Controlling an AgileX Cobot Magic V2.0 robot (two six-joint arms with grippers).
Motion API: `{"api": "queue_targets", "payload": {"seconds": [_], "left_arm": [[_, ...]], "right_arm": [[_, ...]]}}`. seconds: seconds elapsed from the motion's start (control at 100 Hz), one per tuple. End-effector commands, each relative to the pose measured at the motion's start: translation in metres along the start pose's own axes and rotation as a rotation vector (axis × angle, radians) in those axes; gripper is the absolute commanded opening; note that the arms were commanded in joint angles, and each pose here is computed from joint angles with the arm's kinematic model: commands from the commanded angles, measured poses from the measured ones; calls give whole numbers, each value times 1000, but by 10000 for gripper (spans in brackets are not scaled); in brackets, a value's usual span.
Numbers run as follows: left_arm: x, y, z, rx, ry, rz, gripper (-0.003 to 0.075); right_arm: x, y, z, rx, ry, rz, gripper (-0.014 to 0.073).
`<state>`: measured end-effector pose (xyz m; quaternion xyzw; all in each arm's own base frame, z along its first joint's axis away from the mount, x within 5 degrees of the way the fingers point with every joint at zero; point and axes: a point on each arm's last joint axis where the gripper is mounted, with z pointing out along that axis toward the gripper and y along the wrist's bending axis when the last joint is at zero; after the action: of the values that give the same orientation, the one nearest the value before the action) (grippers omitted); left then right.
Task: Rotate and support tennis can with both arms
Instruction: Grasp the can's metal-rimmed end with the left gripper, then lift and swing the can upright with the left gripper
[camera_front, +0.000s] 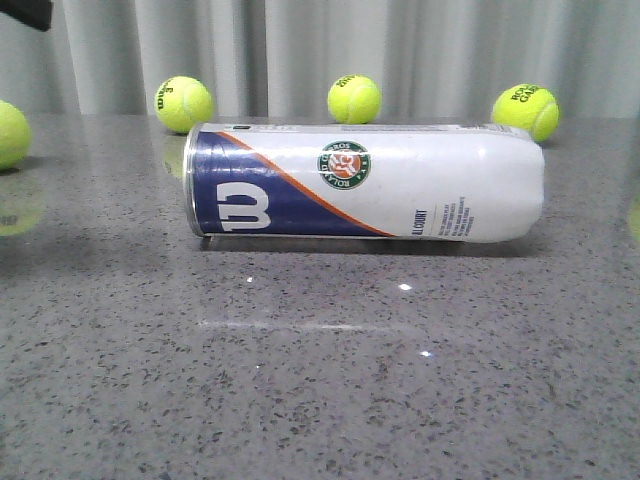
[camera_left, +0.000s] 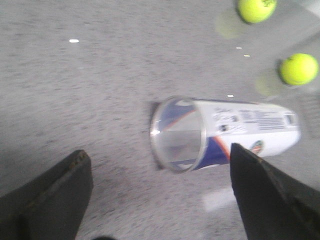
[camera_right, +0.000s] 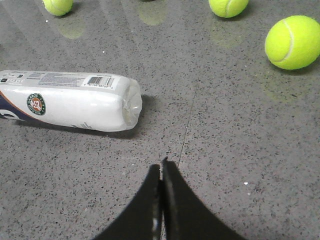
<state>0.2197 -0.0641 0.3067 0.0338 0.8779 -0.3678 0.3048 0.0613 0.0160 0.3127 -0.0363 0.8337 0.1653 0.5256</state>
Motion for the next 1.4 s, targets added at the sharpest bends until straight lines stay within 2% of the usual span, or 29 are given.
{"api": "queue_targets", "payload": {"seconds": [0.0, 0.13, 0.28, 0.4, 0.65, 0.75, 0.93, 1.04, 1.24, 1.39], "left_arm": [[-17, -10, 6, 133, -9, -18, 532], [-20, -5, 29, 181, 85, -64, 532], [-19, -9, 57, 243, 166, -68, 532], [-16, -19, 76, 333, 176, -85, 532], [-16, -37, 112, 440, 207, -74, 516], [-15, -43, 122, 470, 242, -68, 433], [-12, -47, 128, 549, 319, -77, 138], [-14, -50, 127, 581, 299, -93, -22], [-26, -69, 114, 711, 290, -27, -21], [-47, -97, 85, 734, 217, 130, -21]], "right_arm": [[-12, 3, -3, -20, -82, -21, -65], [-12, 3, -3, -20, -82, -21, -65], [-12, 3, -3, -20, -82, -21, -65], [-12, 3, -3, -20, -82, -21, -65], [-12, 3, -3, -20, -82, -21, -65], [-12, 3, -3, -20, -82, -21, -65], [-12, 3, -3, -20, -82, -21, -65], [-12, 3, -3, -20, -82, -21, -65], [-12, 3, -3, -20, -82, -21, -65], [-13, 3, -3, -21, -83, -21, -65]]}}
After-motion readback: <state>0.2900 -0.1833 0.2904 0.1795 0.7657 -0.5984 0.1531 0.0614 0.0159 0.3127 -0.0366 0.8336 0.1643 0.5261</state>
